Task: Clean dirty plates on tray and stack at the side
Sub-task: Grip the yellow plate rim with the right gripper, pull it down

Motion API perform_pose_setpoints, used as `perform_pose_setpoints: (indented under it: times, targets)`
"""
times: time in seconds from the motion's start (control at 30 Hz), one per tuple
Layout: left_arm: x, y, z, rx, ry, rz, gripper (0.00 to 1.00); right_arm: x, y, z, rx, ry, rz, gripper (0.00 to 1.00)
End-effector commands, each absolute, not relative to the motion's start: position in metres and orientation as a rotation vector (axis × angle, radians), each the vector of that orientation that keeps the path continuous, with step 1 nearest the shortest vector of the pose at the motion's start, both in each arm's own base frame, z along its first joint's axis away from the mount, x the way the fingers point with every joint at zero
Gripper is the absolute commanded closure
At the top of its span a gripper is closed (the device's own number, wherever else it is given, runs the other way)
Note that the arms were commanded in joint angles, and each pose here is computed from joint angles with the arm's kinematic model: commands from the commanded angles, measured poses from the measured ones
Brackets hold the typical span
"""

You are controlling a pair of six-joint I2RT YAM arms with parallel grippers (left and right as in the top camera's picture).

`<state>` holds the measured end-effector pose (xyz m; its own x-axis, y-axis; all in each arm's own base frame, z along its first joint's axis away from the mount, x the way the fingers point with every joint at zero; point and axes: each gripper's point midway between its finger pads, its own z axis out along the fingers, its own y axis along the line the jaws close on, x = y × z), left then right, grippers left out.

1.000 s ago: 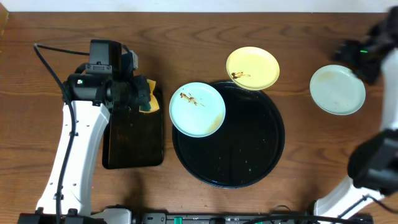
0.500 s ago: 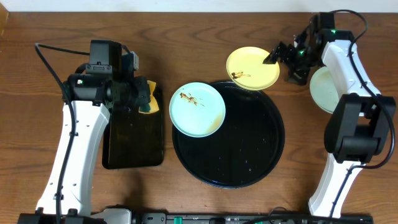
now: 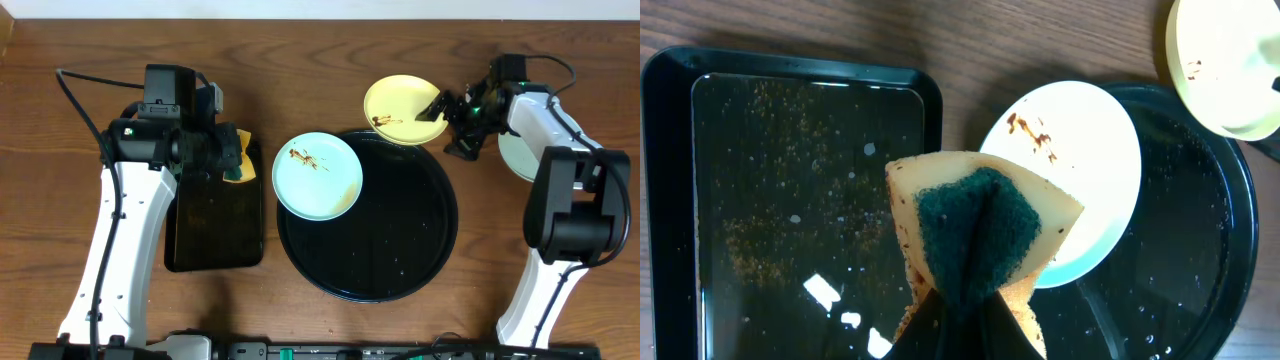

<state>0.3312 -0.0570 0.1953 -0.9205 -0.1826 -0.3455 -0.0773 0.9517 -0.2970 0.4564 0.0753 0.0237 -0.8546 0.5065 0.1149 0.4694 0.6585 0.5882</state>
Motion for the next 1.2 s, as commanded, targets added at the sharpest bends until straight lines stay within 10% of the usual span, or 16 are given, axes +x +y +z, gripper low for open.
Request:
perform_pose_setpoints:
  times: [0.0, 0.6, 0.7, 0.9, 1.17]
  targets:
    - [0.33, -0.055, 0.195, -0.166, 2.729, -0.379, 0.93, 0.448, 0.073, 0.006, 0.902, 2.819, 0.947, 0.01]
    - [0.33, -0.055, 0.195, -0.167, 2.729, -0.379, 0.92, 0.461, 0.09, 0.006, 0.914, 2.778, 0.915, 0.17]
    - [0.33, -0.055, 0.195, -0.167, 2.729, -0.379, 0.93, 0.461, 0.09, 0.006, 0.917, 2.776, 0.915, 0.28]
    - [0.329, -0.055, 0.195, -0.167, 2.729, -0.379, 0.93, 0.461, 0.091, 0.006, 0.924, 2.777, 0.915, 0.94]
    - [0.329, -0.055, 0.195, -0.167, 2.729, -0.38, 0.92, 0.458, 0.091, 0.005, 0.931, 2.787, 0.912, 0.99]
